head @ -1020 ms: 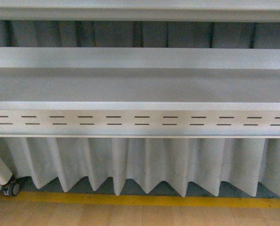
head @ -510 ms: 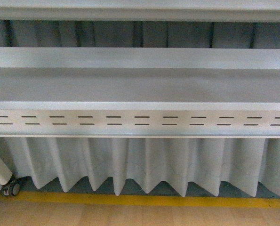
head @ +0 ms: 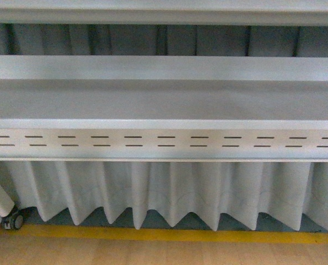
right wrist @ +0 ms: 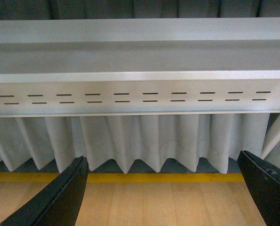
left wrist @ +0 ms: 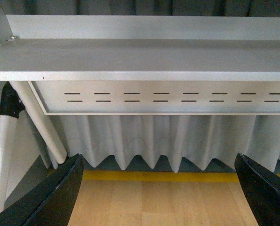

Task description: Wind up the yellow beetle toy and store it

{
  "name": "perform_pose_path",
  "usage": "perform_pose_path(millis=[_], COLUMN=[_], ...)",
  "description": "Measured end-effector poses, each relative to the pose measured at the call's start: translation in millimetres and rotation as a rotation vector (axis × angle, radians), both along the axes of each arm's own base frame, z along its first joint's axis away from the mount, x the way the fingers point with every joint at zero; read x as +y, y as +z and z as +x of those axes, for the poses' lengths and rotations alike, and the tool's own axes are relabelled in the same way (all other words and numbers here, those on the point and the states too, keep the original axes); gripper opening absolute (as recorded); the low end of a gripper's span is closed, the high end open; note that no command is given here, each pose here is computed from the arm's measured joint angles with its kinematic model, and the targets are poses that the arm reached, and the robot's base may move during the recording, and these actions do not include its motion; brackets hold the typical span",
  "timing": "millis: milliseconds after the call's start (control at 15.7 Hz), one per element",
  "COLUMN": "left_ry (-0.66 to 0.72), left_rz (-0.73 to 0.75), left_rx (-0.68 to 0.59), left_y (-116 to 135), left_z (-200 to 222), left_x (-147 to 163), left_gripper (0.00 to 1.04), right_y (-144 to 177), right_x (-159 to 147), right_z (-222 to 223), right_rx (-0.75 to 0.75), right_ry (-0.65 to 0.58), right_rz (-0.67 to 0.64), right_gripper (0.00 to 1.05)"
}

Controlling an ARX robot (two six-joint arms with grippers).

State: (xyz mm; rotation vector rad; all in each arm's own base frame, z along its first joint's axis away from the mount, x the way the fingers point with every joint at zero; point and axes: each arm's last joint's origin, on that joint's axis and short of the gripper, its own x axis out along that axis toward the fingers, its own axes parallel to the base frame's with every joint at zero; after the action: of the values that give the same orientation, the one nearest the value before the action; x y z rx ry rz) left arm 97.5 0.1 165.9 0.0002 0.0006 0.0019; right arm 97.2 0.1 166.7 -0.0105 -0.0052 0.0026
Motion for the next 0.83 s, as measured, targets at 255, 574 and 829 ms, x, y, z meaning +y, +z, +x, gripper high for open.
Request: perform_pose_path(millis=[255, 574, 829], left_ry=[0.0, 0.0, 0.0], left_rz=[0.0, 0.0, 0.0], left_rx=[0.0, 0.0, 0.0], left_y=[0.0, 0.0, 0.0], left_z=[0.0, 0.0, 0.0], left_x=[0.0, 0.0, 0.0], left_gripper=[0.98, 0.98, 0.98], right_y=[0.0, 0.0, 0.0], right_x=[0.0, 0.0, 0.0], right_z=[0.0, 0.0, 0.0], right_rx=[0.0, 0.0, 0.0], right_ry=[0.0, 0.0, 0.0], right_rz=[0.0, 0.0, 0.0], right_gripper=[0.98, 0.98, 0.98])
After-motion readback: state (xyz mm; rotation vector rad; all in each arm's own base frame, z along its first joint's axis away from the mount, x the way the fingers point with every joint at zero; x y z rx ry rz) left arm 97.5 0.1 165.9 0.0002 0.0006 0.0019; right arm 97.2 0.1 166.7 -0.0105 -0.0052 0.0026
